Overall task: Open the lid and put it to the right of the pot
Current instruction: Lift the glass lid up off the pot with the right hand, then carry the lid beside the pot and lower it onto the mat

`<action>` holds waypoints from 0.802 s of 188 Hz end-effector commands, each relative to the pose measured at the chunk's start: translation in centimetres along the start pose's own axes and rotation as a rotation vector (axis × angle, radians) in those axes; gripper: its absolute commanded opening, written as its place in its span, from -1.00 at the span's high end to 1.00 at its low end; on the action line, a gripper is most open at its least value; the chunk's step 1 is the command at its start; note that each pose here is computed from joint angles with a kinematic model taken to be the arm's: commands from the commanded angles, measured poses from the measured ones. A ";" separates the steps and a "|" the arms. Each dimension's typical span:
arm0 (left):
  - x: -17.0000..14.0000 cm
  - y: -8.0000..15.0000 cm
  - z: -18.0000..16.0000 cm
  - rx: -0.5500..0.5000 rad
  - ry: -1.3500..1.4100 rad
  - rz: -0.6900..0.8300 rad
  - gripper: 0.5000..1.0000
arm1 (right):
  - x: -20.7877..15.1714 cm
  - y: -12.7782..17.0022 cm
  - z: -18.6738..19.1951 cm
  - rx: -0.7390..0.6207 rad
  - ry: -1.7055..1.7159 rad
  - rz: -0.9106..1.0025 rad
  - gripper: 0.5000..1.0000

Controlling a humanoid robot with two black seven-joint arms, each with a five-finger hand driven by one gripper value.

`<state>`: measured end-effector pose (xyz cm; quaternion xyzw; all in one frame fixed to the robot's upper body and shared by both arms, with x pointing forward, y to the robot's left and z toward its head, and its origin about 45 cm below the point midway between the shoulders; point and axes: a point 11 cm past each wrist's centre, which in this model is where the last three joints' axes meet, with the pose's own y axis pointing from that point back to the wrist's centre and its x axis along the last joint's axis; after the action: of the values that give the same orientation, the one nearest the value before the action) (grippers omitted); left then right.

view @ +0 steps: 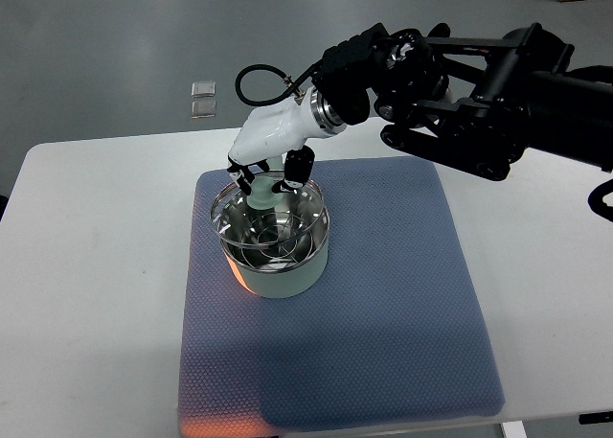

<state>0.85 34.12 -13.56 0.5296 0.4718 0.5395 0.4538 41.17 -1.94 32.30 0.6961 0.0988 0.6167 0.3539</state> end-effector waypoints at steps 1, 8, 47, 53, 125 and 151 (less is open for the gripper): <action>0.0 0.0 0.0 0.000 0.000 0.000 -1.00 | 0.2 0.1 -0.1 0.005 -0.002 0.003 0.75; 0.0 0.0 0.0 0.000 0.000 0.000 -1.00 | 0.4 0.3 0.0 0.001 0.001 0.005 0.75; 0.0 0.0 0.0 0.000 0.000 0.000 -1.00 | 1.1 1.5 0.9 -0.026 0.005 0.010 0.74; 0.0 0.0 0.0 0.000 0.000 0.000 -1.00 | 1.1 1.6 1.1 -0.030 0.004 0.010 0.74; -0.1 0.0 0.0 0.000 -0.002 -0.001 -1.00 | -0.4 4.5 4.6 -0.126 -0.035 0.011 0.75; -0.1 0.0 0.0 0.000 -0.003 -0.001 -1.00 | -1.4 5.7 6.0 -0.164 -0.060 0.010 0.75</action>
<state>0.84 34.08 -13.57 0.5298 0.4717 0.5387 0.4544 44.21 -7.57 34.85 0.6834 0.0457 0.6097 0.3989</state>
